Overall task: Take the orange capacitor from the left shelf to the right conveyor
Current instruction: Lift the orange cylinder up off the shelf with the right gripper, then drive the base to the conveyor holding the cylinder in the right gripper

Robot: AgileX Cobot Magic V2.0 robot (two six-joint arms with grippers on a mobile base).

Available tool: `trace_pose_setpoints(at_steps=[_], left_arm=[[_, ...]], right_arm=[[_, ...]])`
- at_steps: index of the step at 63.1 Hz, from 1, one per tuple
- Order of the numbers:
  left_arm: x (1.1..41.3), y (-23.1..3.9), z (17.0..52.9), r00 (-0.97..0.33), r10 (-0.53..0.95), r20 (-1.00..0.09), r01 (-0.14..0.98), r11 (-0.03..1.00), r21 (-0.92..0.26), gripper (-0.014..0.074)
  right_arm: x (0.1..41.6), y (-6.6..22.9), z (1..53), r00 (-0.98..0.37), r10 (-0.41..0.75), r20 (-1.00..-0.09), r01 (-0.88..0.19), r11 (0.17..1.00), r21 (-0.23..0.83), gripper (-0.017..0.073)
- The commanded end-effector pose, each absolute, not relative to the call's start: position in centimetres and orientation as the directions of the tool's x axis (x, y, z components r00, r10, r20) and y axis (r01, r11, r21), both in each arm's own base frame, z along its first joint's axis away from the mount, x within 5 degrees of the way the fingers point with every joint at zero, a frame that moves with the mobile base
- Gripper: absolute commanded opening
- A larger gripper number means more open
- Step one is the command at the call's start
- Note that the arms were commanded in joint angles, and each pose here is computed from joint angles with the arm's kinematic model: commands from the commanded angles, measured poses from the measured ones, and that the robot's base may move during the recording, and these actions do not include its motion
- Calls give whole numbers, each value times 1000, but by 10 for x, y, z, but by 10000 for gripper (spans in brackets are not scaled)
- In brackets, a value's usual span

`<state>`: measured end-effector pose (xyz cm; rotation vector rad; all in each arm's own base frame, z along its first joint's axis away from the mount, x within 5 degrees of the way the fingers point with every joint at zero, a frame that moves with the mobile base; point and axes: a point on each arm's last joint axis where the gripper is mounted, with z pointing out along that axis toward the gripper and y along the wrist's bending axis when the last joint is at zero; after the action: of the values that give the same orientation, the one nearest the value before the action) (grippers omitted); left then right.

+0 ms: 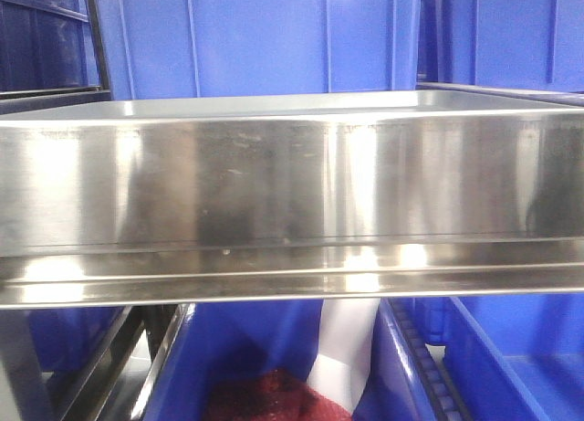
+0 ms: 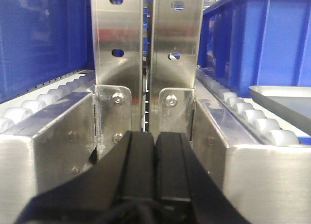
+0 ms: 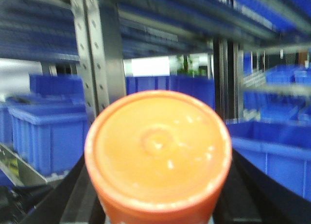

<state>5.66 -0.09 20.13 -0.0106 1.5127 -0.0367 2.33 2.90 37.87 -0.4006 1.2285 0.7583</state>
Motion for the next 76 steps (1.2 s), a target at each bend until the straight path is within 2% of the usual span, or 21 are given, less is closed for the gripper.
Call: trace_pose_setpoints(at_steps=[1,76], left_arm=[[56,-1,203,136,-36,-990,25,999,-33,-126],[56,-1,203,134,-36,-990,25,999,-33,-126]], right_arm=[[12,18,384,211,353,-912,-699,707,111,50],[4,14,377,214,347,-913,-714,693,96,50]])
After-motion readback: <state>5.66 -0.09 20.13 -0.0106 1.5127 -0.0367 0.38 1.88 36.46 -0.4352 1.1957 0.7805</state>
